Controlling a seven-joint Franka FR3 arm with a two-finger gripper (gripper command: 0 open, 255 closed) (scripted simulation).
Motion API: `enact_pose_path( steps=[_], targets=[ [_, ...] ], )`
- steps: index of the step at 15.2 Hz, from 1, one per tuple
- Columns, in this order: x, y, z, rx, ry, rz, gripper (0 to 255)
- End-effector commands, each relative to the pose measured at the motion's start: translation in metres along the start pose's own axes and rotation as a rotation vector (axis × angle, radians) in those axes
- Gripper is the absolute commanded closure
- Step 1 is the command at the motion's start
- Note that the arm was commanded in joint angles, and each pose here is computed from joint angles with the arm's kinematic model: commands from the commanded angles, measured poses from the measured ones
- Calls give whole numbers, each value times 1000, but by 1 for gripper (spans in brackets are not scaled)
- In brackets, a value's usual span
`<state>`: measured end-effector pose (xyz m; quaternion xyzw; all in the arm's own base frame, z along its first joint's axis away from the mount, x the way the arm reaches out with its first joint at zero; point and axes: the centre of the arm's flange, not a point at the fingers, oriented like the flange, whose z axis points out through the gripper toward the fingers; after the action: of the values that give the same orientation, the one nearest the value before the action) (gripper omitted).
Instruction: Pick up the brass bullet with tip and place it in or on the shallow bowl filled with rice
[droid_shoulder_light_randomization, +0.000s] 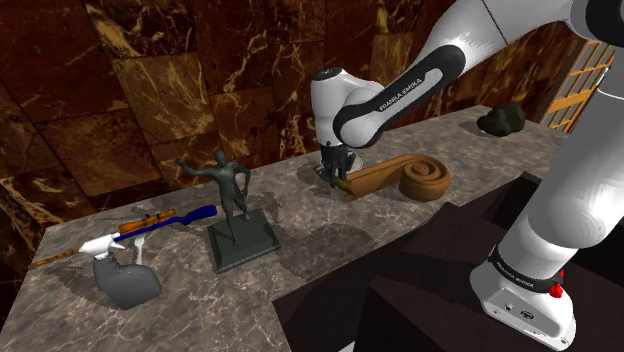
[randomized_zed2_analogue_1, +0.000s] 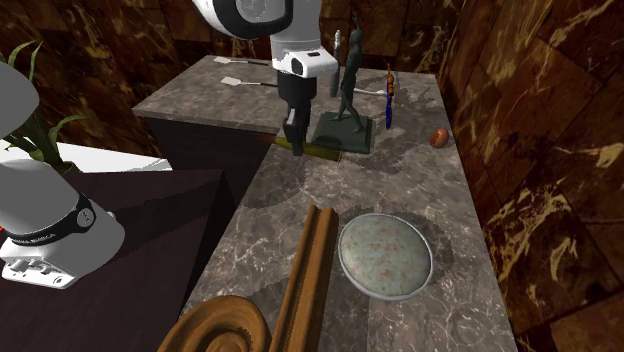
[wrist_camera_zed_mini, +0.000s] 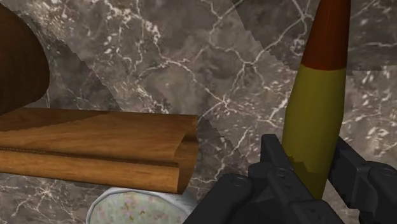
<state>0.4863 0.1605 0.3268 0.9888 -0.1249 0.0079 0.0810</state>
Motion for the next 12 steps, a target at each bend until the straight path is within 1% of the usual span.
enact_pose_path(
  steps=[1, 2, 12],
  targets=[
    [0, 3, -11, 0, 0, 0, 255],
    [0, 4, -14, 0, 0, 0, 255],
    [105, 82, -1, 0, 0, 0, 255]
  ],
)
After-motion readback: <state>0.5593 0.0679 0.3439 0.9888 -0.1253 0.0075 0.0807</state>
